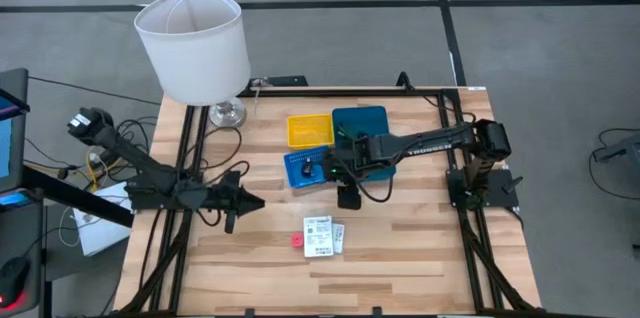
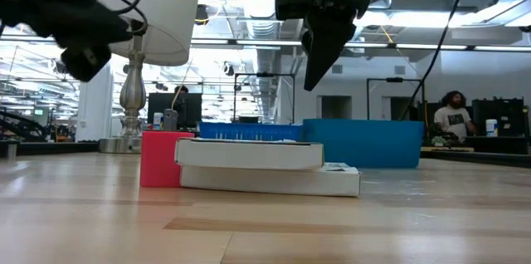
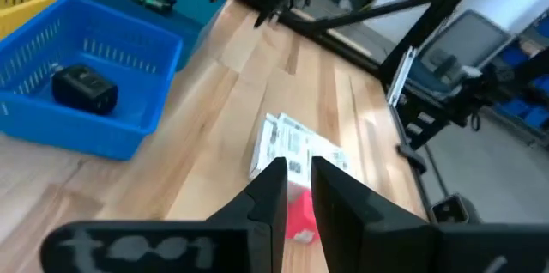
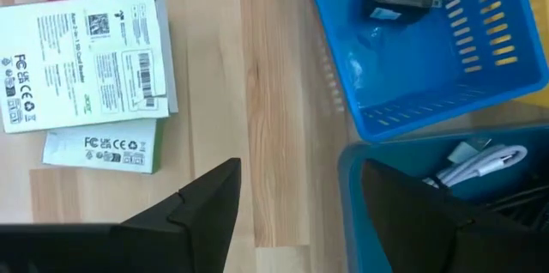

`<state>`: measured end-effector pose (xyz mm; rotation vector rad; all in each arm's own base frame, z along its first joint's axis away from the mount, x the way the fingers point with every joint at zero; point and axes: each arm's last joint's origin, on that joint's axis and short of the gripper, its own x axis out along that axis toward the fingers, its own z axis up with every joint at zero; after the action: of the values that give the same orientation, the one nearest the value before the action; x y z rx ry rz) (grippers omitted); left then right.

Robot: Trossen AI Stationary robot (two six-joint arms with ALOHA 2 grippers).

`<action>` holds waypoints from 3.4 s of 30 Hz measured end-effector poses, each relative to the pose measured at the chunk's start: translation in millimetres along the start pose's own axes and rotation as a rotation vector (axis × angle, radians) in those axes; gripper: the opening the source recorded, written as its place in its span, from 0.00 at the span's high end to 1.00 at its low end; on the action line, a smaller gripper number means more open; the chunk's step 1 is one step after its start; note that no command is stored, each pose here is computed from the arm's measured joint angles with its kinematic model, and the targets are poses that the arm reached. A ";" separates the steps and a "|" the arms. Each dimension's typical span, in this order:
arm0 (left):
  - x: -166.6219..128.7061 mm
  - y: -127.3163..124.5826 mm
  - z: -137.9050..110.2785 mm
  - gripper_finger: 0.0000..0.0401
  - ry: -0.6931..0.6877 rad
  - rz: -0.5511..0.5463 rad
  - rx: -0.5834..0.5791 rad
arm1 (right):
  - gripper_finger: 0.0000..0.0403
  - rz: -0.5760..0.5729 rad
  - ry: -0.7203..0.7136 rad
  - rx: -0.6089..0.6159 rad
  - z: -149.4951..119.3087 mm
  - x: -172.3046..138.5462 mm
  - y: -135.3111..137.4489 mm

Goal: Pick and place items into bin
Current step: Put the pink charger adapter in the blue bin

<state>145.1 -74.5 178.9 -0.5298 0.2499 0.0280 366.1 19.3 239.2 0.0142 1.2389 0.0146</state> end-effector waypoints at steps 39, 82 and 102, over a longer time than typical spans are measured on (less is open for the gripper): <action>49.9 -23.8 -94.9 0.72 0.184 -0.074 0.241 | 0.42 0.003 0.000 0.045 -0.2 0.0 3.4; 113.9 -17.7 -122.0 0.52 0.321 0.115 0.448 | 0.42 0.006 0.131 -0.031 -13.9 -1.1 16.5; 117.7 -14.3 -118.2 0.52 0.312 0.111 0.449 | 0.42 0.012 0.131 -0.056 -14.5 -1.2 22.6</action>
<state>233.4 -150.8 58.8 -0.0692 0.5741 -0.0037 352.0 41.8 236.0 -0.0288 1.3687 0.0611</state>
